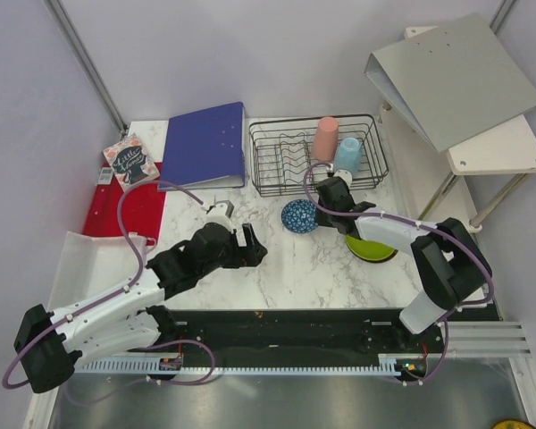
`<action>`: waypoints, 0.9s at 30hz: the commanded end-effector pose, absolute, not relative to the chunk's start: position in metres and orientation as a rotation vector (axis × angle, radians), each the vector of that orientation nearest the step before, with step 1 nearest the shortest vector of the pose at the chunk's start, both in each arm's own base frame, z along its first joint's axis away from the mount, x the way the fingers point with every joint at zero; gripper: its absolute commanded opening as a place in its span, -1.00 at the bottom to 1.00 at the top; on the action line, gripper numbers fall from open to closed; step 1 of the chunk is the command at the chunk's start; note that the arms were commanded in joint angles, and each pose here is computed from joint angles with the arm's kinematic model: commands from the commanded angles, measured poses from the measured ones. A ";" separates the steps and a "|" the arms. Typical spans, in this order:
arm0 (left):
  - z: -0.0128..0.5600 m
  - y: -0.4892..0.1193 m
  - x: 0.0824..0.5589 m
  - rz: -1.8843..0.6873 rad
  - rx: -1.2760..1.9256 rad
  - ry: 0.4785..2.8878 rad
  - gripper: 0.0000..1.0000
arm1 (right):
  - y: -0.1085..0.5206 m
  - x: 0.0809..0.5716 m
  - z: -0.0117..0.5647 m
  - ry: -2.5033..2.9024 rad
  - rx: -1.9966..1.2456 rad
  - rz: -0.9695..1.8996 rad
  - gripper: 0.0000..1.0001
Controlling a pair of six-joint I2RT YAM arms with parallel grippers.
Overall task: Unload the mixed dishes from the dish rack
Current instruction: Place the bowl at the center of the board, then pick up the cup from the dish rack.
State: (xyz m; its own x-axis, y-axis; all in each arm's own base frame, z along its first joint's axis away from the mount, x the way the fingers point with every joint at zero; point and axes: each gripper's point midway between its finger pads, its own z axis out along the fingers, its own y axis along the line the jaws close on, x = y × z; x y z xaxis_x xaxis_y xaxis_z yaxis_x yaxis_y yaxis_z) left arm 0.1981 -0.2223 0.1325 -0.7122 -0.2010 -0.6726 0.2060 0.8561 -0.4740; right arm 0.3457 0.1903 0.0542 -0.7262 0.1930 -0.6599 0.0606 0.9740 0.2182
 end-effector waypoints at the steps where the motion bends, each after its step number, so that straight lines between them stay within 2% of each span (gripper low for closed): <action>1: 0.146 -0.229 0.204 -0.760 -0.064 2.204 0.99 | 0.203 0.353 0.042 2.370 0.181 0.301 -1.00; 4: 0.143 -0.228 0.203 -0.749 -0.050 2.212 0.99 | 0.201 0.343 0.035 2.395 0.175 0.310 -0.96; 7: 0.143 -0.227 0.202 -0.742 -0.032 2.208 0.99 | 0.197 0.333 0.041 2.387 0.164 0.328 -0.57; 8: 0.142 -0.226 0.203 -0.737 -0.026 2.209 0.99 | 0.194 0.331 0.043 2.386 0.160 0.322 -0.33; 11: 0.143 -0.228 0.204 -0.733 -0.017 2.206 0.99 | 0.189 0.323 0.054 2.374 0.149 0.320 -0.03; 14: 0.144 -0.230 0.205 -0.736 -0.010 2.204 0.99 | 0.184 0.318 0.066 2.356 0.155 0.325 0.18; 20: 0.149 -0.234 0.207 -0.750 -0.001 2.199 0.99 | 0.180 0.325 0.113 2.267 0.152 0.326 0.36; 24: 0.150 -0.234 0.205 -0.759 0.001 2.196 0.99 | 0.179 0.341 0.177 2.147 0.144 0.325 0.39; 27: 0.149 -0.232 0.204 -0.765 -0.005 2.189 0.99 | 0.160 0.358 0.216 2.021 0.202 0.221 0.38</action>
State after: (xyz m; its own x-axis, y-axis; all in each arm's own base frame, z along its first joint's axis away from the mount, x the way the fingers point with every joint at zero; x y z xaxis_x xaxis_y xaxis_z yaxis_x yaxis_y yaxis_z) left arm 0.1986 -0.2262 0.1308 -0.7143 -0.2083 -0.6681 0.2093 0.8473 -0.4881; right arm 0.3342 0.1786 0.1400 -0.6253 0.2087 -0.7520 -0.0010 0.9633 0.2683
